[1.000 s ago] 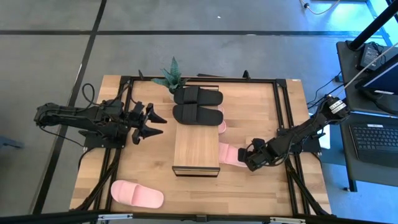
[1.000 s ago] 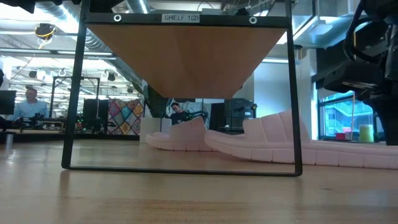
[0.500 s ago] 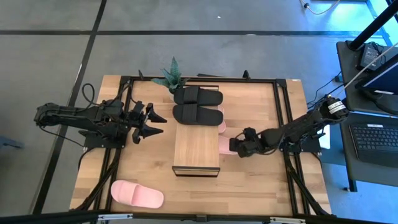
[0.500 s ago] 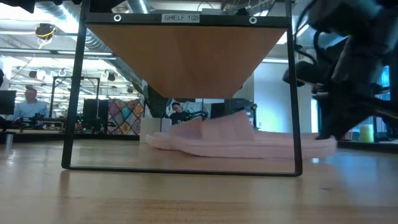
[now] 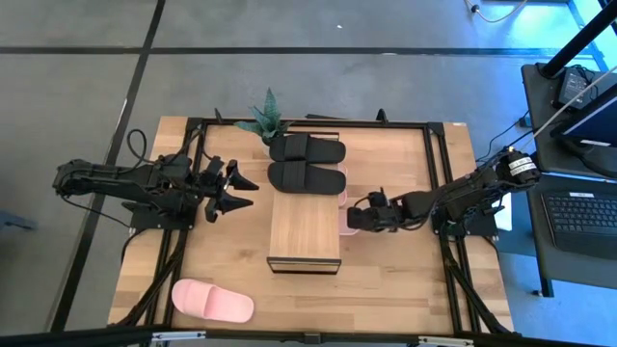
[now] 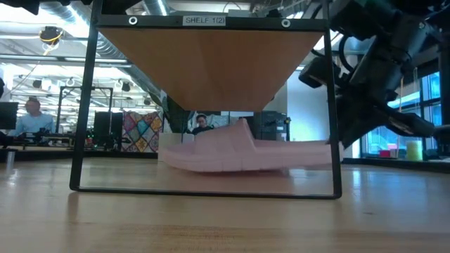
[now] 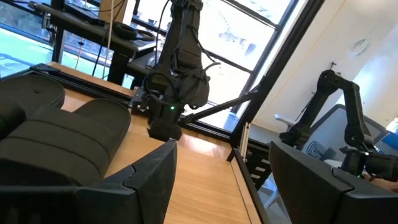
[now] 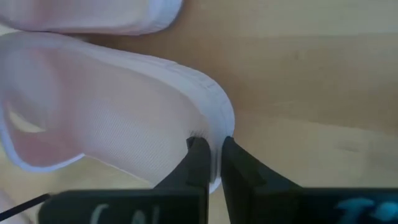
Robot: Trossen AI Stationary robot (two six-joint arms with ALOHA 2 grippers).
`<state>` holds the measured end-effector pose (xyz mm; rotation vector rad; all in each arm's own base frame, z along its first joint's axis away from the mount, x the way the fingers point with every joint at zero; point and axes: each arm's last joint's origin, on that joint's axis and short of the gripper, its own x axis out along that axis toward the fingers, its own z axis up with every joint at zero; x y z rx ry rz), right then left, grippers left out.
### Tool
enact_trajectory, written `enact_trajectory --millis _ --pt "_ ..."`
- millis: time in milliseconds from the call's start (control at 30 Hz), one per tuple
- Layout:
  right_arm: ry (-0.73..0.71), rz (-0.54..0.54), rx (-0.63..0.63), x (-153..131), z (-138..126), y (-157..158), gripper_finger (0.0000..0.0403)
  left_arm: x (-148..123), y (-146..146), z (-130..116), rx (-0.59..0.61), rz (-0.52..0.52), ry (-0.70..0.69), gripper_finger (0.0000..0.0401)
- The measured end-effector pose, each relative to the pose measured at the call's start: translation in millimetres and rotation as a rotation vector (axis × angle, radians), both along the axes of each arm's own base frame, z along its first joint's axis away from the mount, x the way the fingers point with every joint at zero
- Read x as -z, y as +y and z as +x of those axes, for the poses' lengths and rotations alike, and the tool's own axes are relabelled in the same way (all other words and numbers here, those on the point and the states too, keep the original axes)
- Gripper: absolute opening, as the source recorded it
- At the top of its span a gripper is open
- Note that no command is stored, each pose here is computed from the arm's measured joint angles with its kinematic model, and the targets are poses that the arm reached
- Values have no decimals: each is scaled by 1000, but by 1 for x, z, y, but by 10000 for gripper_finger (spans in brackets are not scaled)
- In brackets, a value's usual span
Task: Pick and place slides into the shelf
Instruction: Put the pink slide under the shelf
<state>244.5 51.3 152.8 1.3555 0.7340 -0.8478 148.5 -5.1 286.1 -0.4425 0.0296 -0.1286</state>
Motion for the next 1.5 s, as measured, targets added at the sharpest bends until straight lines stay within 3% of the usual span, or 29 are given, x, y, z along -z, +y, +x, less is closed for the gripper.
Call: enact_trajectory --millis 767,1033,1267,1500 --pt "-63 21 -16 26 27 -7 29 0 0 0 -8 0 1 245" --pt "-62 20 -15 26 27 -7 75 0 0 0 -7 5 0 245" --pt "-66 21 -16 25 27 -7 141 0 0 0 -7 7 1 245" --pt "-137 36 -15 5 24 -8 179 1 0 0 -7 7 4 245"
